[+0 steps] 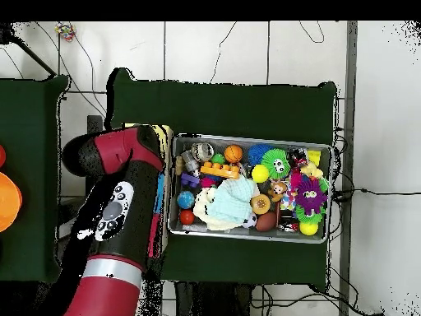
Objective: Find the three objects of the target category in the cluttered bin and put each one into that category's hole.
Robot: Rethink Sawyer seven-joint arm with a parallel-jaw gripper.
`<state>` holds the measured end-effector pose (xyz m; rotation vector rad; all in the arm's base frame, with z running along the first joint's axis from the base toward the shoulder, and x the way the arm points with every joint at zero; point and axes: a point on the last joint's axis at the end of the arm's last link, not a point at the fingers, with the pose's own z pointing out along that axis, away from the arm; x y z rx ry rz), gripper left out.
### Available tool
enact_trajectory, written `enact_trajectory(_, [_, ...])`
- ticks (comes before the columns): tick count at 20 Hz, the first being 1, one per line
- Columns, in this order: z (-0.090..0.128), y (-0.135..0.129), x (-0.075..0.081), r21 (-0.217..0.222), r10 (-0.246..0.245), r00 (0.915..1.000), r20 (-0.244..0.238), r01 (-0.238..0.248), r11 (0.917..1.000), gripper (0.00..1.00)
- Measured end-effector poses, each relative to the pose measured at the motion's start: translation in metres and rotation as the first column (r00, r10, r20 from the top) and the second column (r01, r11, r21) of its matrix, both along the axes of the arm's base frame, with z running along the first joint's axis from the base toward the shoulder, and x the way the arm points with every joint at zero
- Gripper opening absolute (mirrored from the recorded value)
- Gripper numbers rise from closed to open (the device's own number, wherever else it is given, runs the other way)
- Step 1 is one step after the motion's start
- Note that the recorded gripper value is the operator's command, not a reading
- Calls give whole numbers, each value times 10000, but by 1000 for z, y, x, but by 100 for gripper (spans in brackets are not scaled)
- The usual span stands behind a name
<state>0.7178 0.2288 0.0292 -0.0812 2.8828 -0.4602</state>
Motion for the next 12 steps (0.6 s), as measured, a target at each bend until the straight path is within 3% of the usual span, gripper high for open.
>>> enact_trajectory(7, [-1,-6,0,630,-260,9996,95,254,9977,0])
enact_trajectory(12, [-3,-16,0,1390,-666,9977,112,644,9882,0])
